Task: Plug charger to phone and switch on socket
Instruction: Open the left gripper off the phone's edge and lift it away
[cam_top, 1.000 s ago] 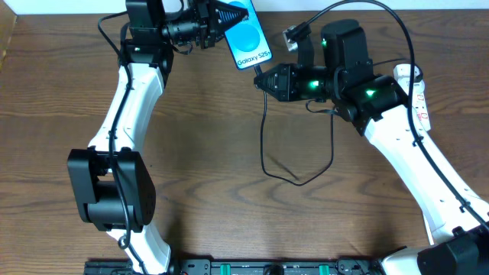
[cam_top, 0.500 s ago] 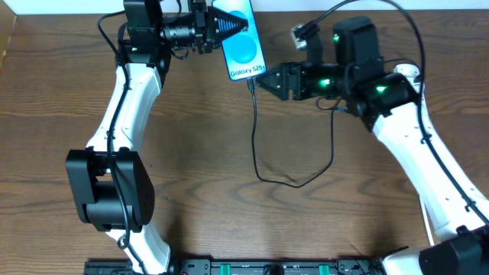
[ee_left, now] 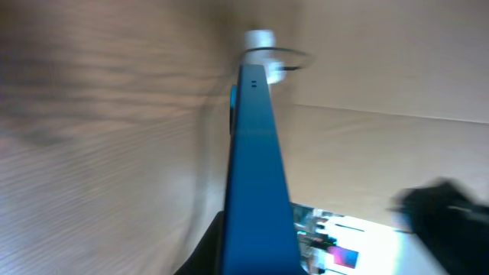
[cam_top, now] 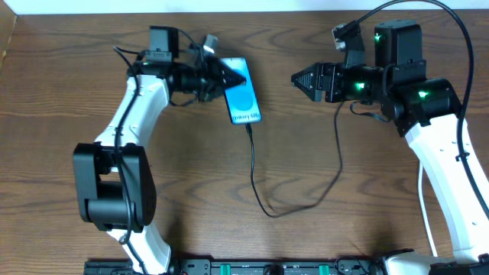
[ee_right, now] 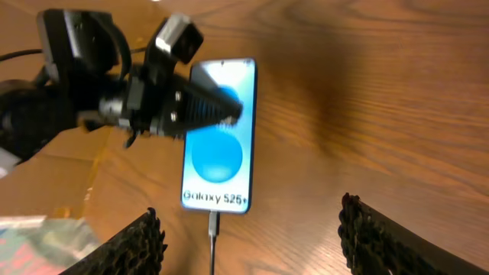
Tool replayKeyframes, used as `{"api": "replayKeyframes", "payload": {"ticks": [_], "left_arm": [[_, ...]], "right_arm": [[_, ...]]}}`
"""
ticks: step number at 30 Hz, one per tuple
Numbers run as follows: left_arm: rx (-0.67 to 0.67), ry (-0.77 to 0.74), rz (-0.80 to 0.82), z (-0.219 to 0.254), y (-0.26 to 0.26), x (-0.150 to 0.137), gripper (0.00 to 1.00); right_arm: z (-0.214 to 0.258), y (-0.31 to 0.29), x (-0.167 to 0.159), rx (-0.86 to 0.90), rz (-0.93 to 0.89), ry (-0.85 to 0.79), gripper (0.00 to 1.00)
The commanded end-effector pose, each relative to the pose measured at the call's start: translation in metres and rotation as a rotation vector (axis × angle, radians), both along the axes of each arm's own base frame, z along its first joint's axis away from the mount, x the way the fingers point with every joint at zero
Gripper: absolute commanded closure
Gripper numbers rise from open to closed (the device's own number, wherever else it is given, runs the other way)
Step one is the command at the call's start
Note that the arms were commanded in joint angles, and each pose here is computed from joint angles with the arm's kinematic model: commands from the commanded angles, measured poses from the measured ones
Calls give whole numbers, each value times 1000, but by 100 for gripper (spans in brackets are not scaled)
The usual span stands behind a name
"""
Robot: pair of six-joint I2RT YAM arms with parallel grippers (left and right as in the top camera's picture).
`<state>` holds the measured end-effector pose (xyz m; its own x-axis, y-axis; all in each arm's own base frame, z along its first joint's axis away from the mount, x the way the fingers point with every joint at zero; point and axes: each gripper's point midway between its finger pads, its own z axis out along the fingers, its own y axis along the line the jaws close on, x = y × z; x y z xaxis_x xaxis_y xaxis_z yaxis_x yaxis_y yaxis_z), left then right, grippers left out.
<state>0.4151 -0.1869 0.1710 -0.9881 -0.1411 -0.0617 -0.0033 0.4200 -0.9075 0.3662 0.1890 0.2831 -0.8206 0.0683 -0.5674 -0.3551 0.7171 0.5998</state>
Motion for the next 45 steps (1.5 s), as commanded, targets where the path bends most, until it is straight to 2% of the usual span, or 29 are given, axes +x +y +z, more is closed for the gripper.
{"api": "replayKeyframes", "payload": {"ticks": [1,6,13,21,29,39,45], "left_arm": [[199,-125,-51,-23,0,-2,93],[230,-144,-135,-30,-12,-18,93],[245,-142,-203,-46,-25,-27,93],[237,-18,-160,-92,-33,-15,93],[227,-52,-150,-106,-36,-1,93],[232,47,-136,-136,-35,-5,93],[265,58,-128,-144,-31,-4,93]], "right_arm": [[-2,-12,9,-73,-45,-39,27],[-4,-15,10,-92,-61,-38,27],[-9,-15,7,-111,-64,-19,27],[-22,-23,0,-170,-91,35,27],[-27,-25,-3,-182,-95,58,26],[-32,-29,-3,-203,-108,70,26],[-32,-29,-3,-203,-108,70,26]]}}
